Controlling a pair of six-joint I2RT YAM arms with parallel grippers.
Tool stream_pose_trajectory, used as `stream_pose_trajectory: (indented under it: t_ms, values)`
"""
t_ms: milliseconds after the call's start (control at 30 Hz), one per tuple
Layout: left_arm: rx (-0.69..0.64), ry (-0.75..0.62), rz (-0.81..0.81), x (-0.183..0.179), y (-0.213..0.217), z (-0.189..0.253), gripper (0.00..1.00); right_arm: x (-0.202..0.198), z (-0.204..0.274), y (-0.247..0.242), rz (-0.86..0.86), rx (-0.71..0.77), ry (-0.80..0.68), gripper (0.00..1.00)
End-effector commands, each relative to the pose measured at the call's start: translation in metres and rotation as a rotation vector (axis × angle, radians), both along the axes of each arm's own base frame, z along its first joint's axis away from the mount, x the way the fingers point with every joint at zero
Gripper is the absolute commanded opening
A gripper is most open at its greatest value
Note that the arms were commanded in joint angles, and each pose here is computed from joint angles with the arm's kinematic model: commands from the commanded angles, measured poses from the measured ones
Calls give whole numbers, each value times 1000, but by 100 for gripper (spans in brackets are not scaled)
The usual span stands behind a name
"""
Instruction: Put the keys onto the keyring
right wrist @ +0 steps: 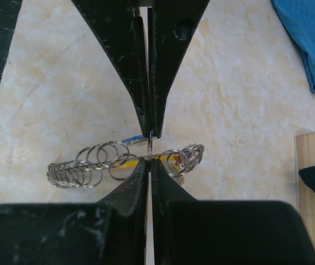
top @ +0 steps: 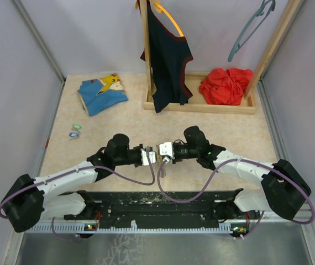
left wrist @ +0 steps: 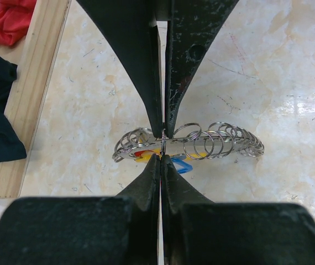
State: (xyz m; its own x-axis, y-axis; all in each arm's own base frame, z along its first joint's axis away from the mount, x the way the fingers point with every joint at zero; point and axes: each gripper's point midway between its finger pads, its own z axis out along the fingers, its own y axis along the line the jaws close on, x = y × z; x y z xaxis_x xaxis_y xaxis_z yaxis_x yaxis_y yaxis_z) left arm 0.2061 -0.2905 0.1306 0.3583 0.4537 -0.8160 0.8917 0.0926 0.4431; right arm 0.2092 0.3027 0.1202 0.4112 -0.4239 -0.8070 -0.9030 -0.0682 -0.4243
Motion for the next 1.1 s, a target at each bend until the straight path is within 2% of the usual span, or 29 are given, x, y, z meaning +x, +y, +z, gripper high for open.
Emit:
stream_pose_trajectory:
  t_ms: [0,533,1067]
  values:
    - [-82,-45,-40,-3,-11,26,0,-8,17,17,76,37,-10,0]
    - [-139,2,13,-5,-6,39,0,-11,18,13,74,43,-35,0]
    - [-86,143,75,-1,-6,20,0,-14,29,11,60,82,-84,0]
